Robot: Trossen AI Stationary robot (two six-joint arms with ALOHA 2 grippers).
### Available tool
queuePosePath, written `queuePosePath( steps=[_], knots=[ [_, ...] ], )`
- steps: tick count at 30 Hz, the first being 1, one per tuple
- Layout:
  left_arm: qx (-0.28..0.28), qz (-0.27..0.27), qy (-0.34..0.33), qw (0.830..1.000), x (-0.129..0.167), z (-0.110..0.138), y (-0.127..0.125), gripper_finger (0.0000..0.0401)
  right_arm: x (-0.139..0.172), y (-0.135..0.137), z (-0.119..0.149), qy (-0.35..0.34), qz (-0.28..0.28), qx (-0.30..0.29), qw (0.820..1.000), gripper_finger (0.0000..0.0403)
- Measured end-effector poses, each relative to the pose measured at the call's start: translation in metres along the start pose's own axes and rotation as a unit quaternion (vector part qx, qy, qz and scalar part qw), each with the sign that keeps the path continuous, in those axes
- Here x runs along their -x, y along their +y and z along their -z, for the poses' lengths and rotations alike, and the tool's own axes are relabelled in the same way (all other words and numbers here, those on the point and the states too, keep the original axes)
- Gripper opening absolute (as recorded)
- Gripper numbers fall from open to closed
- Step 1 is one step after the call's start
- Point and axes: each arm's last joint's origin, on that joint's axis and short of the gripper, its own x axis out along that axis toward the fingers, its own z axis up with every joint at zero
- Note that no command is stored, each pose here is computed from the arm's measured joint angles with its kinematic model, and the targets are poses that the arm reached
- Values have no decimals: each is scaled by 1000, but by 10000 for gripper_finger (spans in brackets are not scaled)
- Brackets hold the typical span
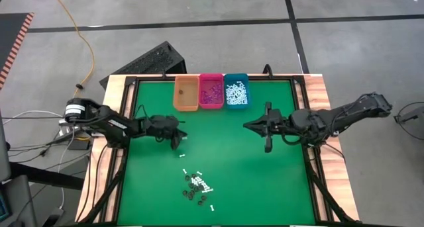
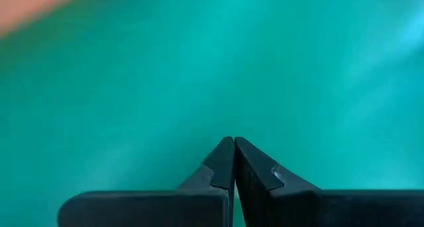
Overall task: Sort Halloween decoration
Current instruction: Put the white bone toy into the blue bin
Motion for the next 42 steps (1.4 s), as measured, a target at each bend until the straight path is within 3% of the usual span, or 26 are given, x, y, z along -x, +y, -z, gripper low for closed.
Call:
queuePosePath(
  steps=[7, 15, 21, 25, 28, 35, 42],
  knots=[
    [-11, 96, -7, 995, -6, -8, -47, 0, -29, 7, 26, 55, 12, -43, 997, 28],
    [2, 205, -70, 976, 16, -45, -82, 0, -72, 20, 56, 42, 7, -22, 999, 59],
    [-16, 264, -104, 959, 57, -65, -88, 0, -108, 25, 85, 84, 21, -10, 996, 126],
    [-60, 305, -141, 940, 87, -74, -91, 3, -147, 33, 97, 102, 32, -1, 994, 172],
    [-59, 311, -170, 933, 107, -77, -90, 12, -178, 38, 104, 106, 37, 13, 994, 195],
    [-46, 350, -246, 903, 147, -85, -89, 23, -244, 59, 136, 152, 38, 46, 987, 209],
    [-33, 378, -279, 882, 171, -86, -84, 23, -281, 77, 159, 204, 36, 79, 975, 206]
  ],
)
